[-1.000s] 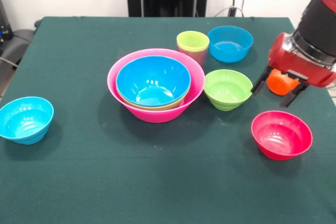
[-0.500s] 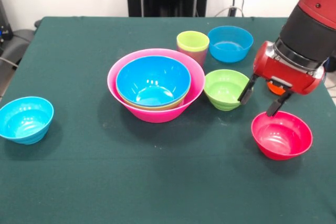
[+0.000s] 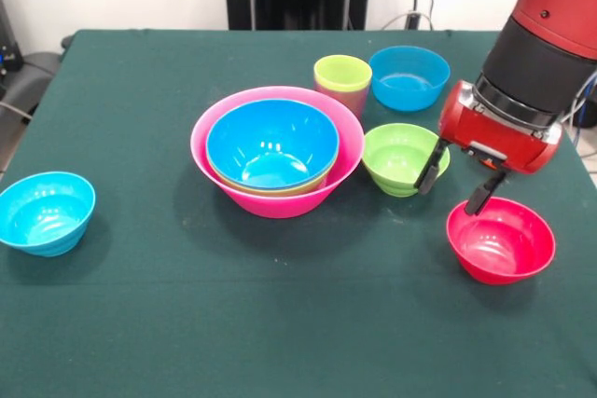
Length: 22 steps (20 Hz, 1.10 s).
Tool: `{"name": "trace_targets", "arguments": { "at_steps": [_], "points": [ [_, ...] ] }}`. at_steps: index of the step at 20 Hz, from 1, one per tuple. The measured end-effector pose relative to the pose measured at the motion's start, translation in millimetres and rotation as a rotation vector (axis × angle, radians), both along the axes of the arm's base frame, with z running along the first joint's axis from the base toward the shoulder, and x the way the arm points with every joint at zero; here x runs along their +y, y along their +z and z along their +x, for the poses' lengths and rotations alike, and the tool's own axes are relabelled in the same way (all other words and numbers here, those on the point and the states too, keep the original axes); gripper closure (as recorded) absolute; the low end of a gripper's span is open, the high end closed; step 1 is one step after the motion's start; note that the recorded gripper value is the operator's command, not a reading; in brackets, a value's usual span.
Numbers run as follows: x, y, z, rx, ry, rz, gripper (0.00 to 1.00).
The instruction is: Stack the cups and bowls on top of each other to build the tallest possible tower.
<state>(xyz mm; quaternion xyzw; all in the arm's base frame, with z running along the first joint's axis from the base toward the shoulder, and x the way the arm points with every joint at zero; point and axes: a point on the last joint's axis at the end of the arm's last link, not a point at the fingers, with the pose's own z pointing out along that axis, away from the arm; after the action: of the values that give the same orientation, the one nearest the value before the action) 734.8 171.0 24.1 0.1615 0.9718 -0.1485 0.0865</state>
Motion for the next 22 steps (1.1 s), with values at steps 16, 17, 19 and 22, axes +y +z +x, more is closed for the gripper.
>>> {"name": "trace_targets", "arguments": {
  "at_steps": [16, 17, 19, 22],
  "points": [
    [1.0, -7.1, -7.5, -0.028, -0.031, 0.059, 0.0],
    [1.1, -8.4, -6.8, -0.036, -0.031, 0.062, 0.0],
    [0.9, -10.7, -5.0, -0.051, -0.028, 0.063, 0.0],
    [0.4, -15.1, -4.1, -0.065, -0.015, 0.059, 0.0]
  ]
}}
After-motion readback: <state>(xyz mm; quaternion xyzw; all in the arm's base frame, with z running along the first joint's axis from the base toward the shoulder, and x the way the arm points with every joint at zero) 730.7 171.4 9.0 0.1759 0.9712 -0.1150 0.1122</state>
